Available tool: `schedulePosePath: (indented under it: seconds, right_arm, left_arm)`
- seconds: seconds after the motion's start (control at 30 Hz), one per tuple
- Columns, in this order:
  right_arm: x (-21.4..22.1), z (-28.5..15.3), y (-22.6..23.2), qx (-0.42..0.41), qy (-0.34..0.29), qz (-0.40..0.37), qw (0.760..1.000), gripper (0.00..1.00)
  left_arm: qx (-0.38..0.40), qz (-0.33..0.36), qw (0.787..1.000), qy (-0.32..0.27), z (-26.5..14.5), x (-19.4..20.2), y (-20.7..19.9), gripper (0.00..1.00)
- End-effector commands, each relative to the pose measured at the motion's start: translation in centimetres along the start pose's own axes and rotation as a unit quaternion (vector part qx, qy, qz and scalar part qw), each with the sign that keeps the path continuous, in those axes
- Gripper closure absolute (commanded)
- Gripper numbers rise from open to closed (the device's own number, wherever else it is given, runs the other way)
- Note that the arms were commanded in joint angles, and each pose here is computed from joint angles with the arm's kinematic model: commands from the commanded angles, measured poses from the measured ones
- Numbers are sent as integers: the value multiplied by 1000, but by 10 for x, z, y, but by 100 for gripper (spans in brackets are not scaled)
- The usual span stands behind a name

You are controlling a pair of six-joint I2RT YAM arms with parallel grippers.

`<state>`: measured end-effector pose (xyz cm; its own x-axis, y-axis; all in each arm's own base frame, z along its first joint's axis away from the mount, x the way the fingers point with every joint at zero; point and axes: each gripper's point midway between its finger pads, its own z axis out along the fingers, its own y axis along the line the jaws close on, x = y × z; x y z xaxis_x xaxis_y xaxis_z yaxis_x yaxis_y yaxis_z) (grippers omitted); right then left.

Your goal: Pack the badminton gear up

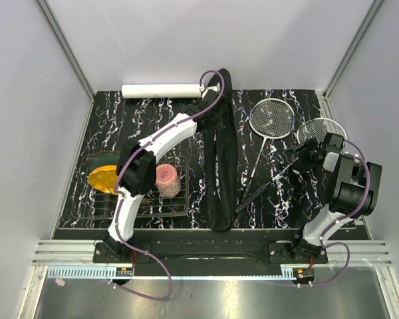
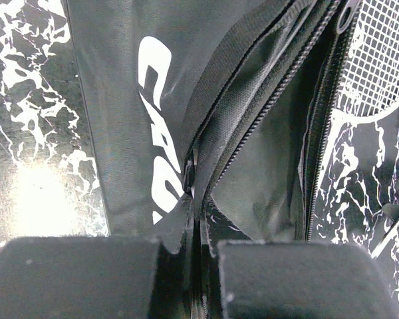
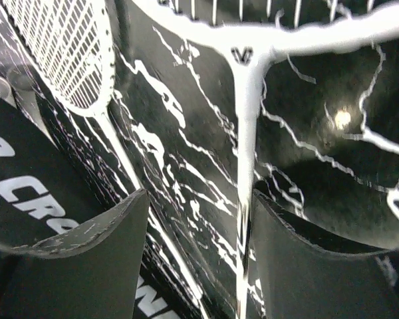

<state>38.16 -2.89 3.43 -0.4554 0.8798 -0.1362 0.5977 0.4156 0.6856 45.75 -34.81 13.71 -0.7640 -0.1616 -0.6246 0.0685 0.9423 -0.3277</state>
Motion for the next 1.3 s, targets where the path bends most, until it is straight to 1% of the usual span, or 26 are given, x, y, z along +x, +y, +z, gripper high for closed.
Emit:
schedulePosePath:
  seconds: [0.0,0.07,0.1,0.17,0.2,0.27,0.3,0.33,0.37,0.4,0.43,0.47,0.5,0.63,0.7,0.73,0.77,0.8,0.83,0.87,0.97,1.03,1.07,1.2,1.27]
  right_arm:
    - [-29,7,9,-9,-50,-24,998,39]
    - [-30,7,13,-22,-57,-37,997,46]
    - [-32,6,14,-23,-60,-42,997,54]
    - [-36,4,16,-21,-70,-51,996,65]
    - [-39,3,17,-19,-77,-58,995,80]
    - [-41,-3,28,-15,-83,-77,993,88]
    - [-48,-6,31,-3,-101,-101,990,93]
    - [-47,-13,37,19,-98,-111,989,100]
    - [-43,-19,53,20,-103,-140,985,100]
    - [-47,-24,59,38,-120,-174,977,100]
    - [-49,-33,77,43,-126,-195,972,100]
    - [-50,-40,90,42,-135,-218,966,100]
    - [-41,-42,104,48,-136,-263,954,100]
    - [-30,-67,160,32,-127,-351,927,100]
    - [-16,-69,176,29,-112,-409,905,100]
    - [-16,-81,188,31,-113,-425,897,100]
    - [-5,-78,195,34,-104,-447,888,100]
    - [-5,-86,209,40,-117,-479,869,100]
    - [12,-86,213,47,-106,-504,856,100]
    - [17,-86,216,53,-104,-527,842,100]
    - [38,-92,232,40,-90,-563,821,100]
    - [47,-96,238,34,-84,-574,814,100]
    - [52,-98,241,26,-81,-591,802,100]
    - [68,-101,243,8,-68,-601,797,100]
    - [82,-103,245,-2,-60,-615,786,100]
  left_arm:
    - [-4,-15,998,-66,-9,-33,-6,100]
    - [-25,-11,997,-78,-7,-36,2,100]
    - [-30,-9,996,-81,-6,-36,4,100]
    - [-43,-6,995,-88,-5,-38,9,100]
    - [-46,-6,995,-91,-5,-39,10,100]
    - [-55,-10,994,-98,-6,-42,13,100]
    - [-58,-11,993,-101,-8,-44,13,100]
    - [-62,-15,993,-103,-10,-45,15,100]
    - [-76,-17,991,-109,-12,-47,20,100]
    - [-86,-20,990,-113,-16,-49,23,100]
    - [-101,-34,987,-117,-20,-51,28,100]
    - [-137,-38,983,-118,-25,-49,43,100]
    - [-143,-47,981,-125,-31,-54,43,100]
    - [-183,-78,970,-138,-52,-58,59,100]
    - [-196,-86,967,-138,-64,-59,67,100]
    - [-200,-100,965,-138,-65,-62,72,100]
    - [-195,-104,967,-131,-67,-61,71,100]
    - [-191,-101,967,-131,-70,-64,70,100]
    - [-191,-99,968,-130,-71,-66,71,100]
    - [-200,-94,967,-123,-73,-64,74,100]
    - [-221,-96,958,-153,-96,-80,79,100]
    - [-230,-96,954,-168,-107,-85,84,100]
    - [-242,-100,947,-184,-123,-90,91,100]
    - [-250,-123,934,-225,-151,-96,103,100]
    - [-260,-129,927,-236,-154,-97,109,100]
